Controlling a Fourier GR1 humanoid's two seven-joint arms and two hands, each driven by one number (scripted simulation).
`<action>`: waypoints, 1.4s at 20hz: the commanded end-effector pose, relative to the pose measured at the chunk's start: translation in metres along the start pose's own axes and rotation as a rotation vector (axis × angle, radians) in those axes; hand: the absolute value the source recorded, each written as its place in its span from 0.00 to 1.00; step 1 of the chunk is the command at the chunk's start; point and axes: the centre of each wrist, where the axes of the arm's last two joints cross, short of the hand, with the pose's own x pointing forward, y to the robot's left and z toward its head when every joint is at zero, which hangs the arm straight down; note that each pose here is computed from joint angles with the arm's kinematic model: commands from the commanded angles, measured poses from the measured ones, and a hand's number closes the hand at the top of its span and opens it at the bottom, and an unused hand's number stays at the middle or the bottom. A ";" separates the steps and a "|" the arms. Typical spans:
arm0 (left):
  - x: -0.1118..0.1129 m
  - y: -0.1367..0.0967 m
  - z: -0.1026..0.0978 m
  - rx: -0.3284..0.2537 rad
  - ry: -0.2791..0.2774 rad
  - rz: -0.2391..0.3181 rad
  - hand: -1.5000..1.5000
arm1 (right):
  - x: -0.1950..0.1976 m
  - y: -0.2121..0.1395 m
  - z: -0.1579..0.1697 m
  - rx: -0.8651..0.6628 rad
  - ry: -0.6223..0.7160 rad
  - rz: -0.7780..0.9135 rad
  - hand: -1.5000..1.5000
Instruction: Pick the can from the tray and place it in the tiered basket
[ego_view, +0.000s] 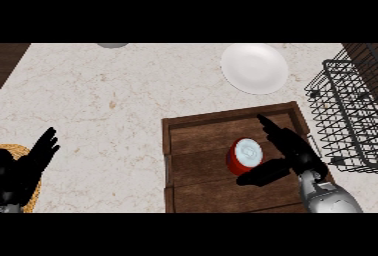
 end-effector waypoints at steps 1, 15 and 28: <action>-0.013 0.005 -0.006 -0.017 0.000 0.016 0.50 | 0.004 0.015 -0.001 0.008 0.017 -0.001 0.00; 0.006 0.002 -0.005 -0.011 0.003 -0.005 0.50 | -0.015 0.049 -0.033 0.102 -0.050 0.022 1.00; -0.020 -0.005 -0.008 0.021 -0.020 -0.002 0.50 | 0.001 0.060 -0.005 -0.174 -0.158 -0.058 1.00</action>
